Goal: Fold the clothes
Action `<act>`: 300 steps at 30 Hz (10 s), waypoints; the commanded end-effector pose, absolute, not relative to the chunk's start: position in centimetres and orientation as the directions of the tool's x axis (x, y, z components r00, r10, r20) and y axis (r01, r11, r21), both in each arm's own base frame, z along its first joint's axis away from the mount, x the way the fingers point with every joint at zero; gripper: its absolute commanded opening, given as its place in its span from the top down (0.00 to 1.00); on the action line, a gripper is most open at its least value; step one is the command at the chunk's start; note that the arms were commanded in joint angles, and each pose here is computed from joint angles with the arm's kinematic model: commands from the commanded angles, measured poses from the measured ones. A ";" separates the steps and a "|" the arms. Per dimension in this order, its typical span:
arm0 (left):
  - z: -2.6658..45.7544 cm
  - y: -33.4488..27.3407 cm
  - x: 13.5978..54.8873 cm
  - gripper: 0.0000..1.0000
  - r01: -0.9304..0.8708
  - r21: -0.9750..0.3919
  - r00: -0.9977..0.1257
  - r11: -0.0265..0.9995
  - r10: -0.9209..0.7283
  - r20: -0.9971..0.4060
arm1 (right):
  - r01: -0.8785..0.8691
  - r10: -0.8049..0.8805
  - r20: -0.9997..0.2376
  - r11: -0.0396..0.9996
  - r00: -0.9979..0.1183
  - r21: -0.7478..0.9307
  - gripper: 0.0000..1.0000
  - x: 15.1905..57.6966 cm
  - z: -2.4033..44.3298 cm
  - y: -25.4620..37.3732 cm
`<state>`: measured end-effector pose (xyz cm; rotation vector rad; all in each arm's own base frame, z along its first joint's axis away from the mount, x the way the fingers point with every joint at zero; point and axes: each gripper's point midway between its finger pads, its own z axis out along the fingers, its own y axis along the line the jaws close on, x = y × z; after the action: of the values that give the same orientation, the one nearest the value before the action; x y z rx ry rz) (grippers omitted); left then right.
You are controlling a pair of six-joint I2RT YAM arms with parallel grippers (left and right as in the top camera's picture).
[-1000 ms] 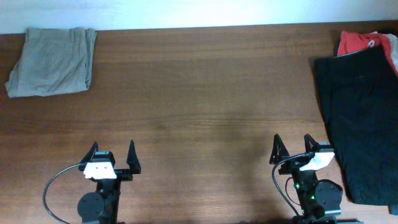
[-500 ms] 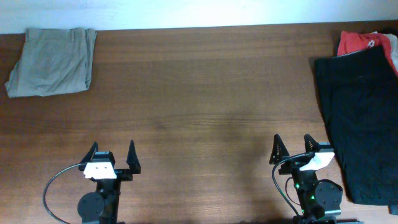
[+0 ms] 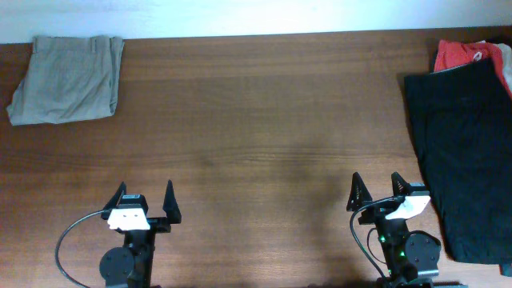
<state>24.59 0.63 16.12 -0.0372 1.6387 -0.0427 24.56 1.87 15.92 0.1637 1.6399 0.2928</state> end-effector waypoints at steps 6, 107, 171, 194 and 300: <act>15.9 0.6 24.6 0.01 0.006 -0.029 -0.069 1.000 -0.028 -0.997 | -0.087 0.325 -0.940 0.938 -0.105 0.334 0.01 24.5 15.8 2.4; 15.9 0.6 24.6 0.01 0.006 -0.029 -0.069 1.000 -0.028 -0.997 | 0.545 0.273 -0.704 0.817 -0.656 -0.190 0.96 50.5 16.8 -20.6; 15.9 0.6 24.6 0.01 0.007 -0.029 -0.069 1.000 -0.028 -0.997 | 0.359 0.362 0.010 0.921 -0.932 0.152 0.12 33.9 0.8 1.4; 15.9 0.6 24.6 0.01 0.006 -0.029 -0.069 1.000 -0.028 -0.997 | 0.279 0.389 -0.409 0.911 -0.825 0.303 0.96 44.2 2.7 1.2; -1.0 -0.6 36.4 0.01 -0.063 -0.408 -0.983 0.911 -0.126 -0.130 | 0.499 0.587 -0.394 0.810 -0.707 0.309 0.01 37.1 13.1 -6.9</act>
<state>37.48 -0.50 1.56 -0.1432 2.8502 -0.5951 36.91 -6.86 12.86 0.8103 2.5185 0.2522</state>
